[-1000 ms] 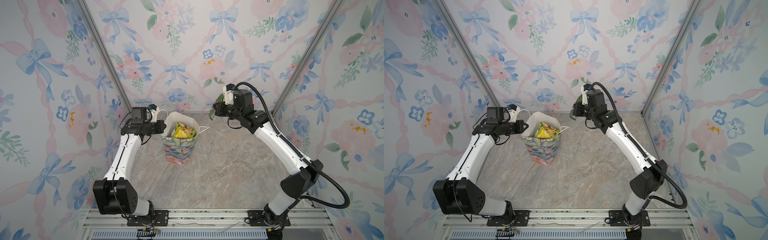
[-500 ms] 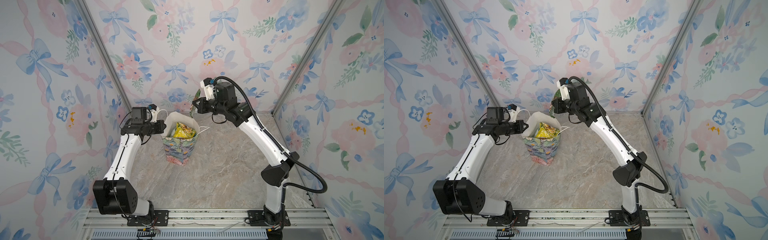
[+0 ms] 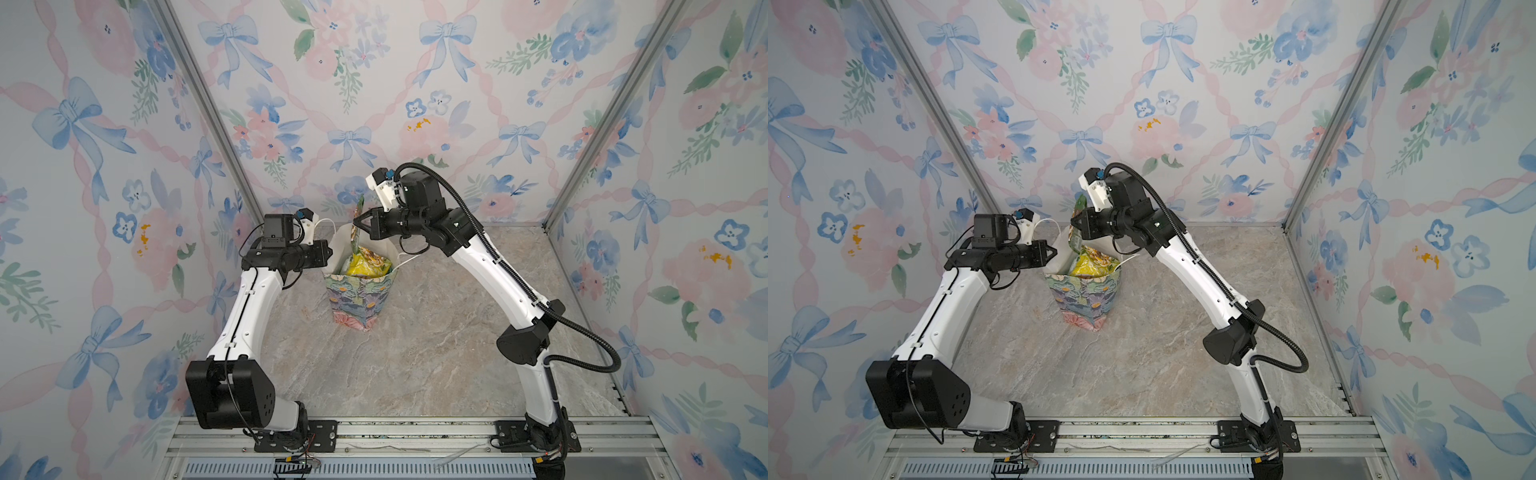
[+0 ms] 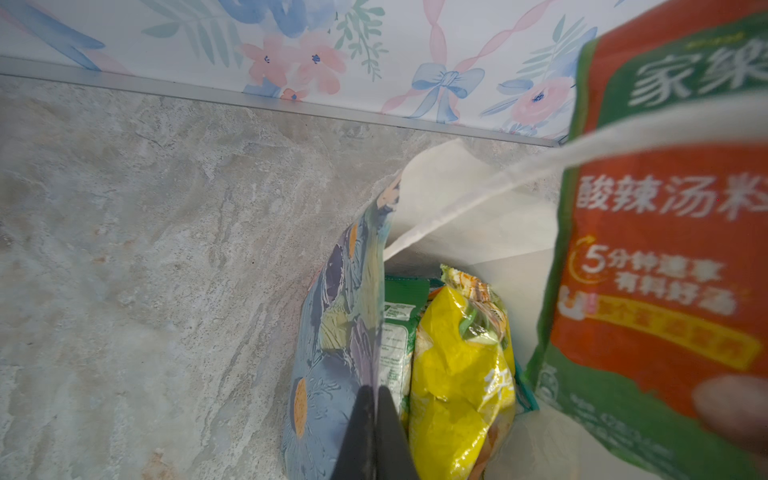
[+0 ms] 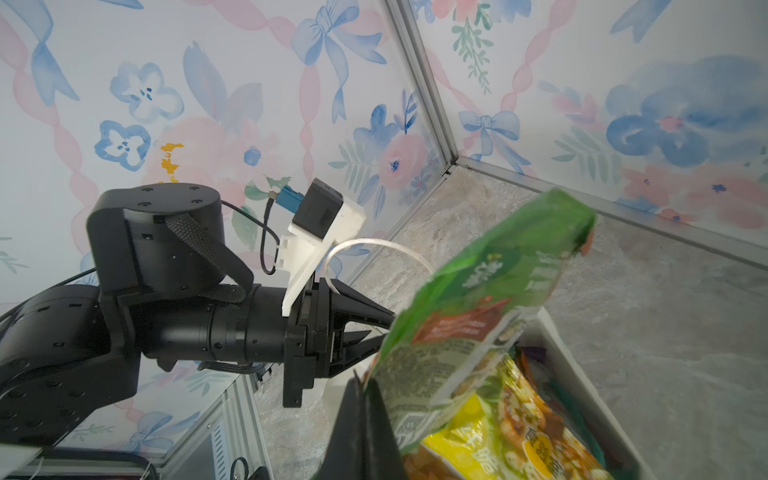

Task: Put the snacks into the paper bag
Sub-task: 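Lower the soup packet into the bag opening beside the left gripper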

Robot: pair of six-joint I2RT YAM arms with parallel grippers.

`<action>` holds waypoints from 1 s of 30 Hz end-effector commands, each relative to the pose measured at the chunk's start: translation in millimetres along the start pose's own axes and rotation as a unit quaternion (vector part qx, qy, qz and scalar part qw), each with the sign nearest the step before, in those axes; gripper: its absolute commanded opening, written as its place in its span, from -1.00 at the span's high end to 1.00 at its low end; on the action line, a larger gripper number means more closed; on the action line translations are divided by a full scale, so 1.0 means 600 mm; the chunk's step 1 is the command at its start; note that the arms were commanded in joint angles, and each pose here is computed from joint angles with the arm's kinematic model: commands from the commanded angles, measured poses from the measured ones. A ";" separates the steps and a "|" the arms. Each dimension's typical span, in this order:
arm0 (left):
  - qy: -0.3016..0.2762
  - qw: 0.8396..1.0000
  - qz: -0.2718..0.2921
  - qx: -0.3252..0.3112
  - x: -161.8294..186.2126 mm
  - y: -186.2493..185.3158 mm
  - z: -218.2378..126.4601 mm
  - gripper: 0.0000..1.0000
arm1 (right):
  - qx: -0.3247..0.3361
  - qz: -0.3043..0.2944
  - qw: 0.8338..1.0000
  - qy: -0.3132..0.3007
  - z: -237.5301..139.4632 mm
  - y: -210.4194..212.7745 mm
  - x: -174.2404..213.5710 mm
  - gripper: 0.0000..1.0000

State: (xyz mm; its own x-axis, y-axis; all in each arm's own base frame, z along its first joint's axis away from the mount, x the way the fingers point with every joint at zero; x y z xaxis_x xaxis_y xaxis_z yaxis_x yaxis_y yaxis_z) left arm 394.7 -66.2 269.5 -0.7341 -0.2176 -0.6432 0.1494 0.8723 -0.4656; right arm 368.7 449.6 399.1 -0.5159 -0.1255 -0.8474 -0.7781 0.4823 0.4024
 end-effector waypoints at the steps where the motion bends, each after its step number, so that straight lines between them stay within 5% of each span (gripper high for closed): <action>1: -0.006 1.000 0.000 0.015 -0.003 -0.015 -0.016 1.00 | -0.039 0.008 0.999 -0.001 0.010 0.038 0.000 1.00; 14: -0.006 1.000 0.000 0.016 -0.003 -0.016 -0.017 1.00 | -0.057 0.005 0.998 0.031 0.033 0.080 0.050 1.00; 24: -0.006 1.000 0.000 0.017 -0.002 -0.017 -0.016 1.00 | -0.017 0.038 0.998 0.041 0.018 0.032 0.085 0.99; 30: -0.004 1.000 -0.002 0.018 -0.003 -0.016 -0.014 1.00 | 0.069 0.046 0.995 0.048 -0.019 -0.040 0.110 0.65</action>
State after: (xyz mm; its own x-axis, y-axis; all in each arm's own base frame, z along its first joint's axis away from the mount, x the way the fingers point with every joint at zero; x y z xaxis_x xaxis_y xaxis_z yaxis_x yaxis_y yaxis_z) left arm 393.9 -67.3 269.5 -0.7369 -0.2169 -0.6402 0.1528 0.8691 -0.4704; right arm 336.2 445.9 326.2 -0.6356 -0.1996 -0.7458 -0.7074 0.5375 0.4590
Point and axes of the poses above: each gripper's point midway between its finger pads, its own z axis out along the fingers, its own y axis along the line the jaws close on, x = y × z, the point moved 1 cm from there along -z, back along the fingers, and after that the axes turned 6 degrees about -z, right-handed, at the moved point
